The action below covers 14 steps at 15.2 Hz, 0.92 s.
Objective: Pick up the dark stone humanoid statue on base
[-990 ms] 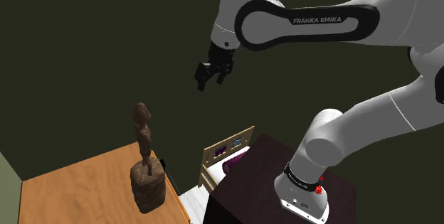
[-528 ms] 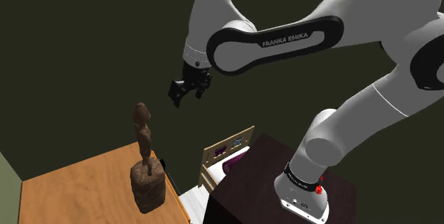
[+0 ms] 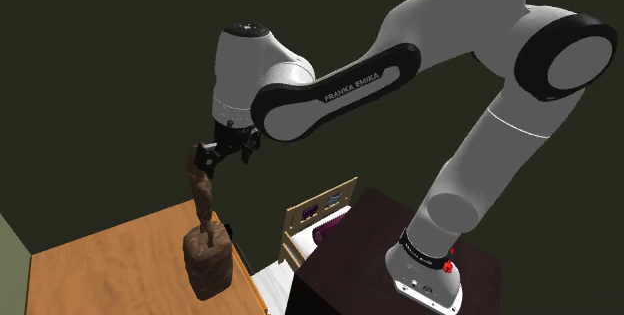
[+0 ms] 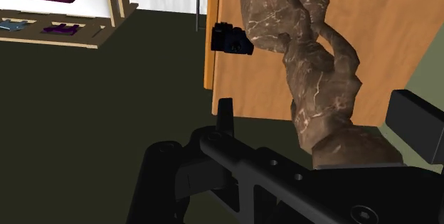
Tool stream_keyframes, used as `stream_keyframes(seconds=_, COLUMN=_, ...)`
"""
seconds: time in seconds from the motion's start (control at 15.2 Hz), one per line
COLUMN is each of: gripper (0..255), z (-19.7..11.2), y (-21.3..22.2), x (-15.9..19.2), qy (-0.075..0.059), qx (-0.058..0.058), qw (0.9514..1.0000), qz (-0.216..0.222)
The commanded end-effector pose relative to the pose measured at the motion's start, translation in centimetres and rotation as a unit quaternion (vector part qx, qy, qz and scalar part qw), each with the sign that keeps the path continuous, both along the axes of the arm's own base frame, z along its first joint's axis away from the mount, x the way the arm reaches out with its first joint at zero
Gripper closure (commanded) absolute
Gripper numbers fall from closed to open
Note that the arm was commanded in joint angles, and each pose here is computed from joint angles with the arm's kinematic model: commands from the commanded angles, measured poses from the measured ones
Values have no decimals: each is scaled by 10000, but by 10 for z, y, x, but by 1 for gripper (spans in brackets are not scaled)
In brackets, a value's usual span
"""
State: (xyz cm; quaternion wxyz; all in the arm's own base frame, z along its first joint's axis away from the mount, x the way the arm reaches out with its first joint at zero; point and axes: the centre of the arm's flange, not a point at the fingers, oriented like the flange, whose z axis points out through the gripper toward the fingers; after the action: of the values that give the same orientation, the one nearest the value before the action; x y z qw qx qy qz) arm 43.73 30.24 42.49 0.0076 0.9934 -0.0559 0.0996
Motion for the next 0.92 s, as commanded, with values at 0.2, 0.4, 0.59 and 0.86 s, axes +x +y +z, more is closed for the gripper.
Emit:
stream_keyframes(seconds=0.2, gripper=0, z=-34, y=44, x=20, qy=-39, qx=-15, qw=10000, qz=-33)
stream_keyframes(seconds=0.4, gripper=0, z=-50, y=44, x=20, qy=-39, qx=-15, qw=10000, qz=-33)
stream_keyframes(seconds=0.59, gripper=0, z=-66, y=44, x=20, qy=-39, qx=-15, qw=10000, qz=-33)
stream_keyframes(seconds=0.86, gripper=255, z=-75, y=44, x=20, qy=-39, qx=-15, qw=10000, qz=-33)
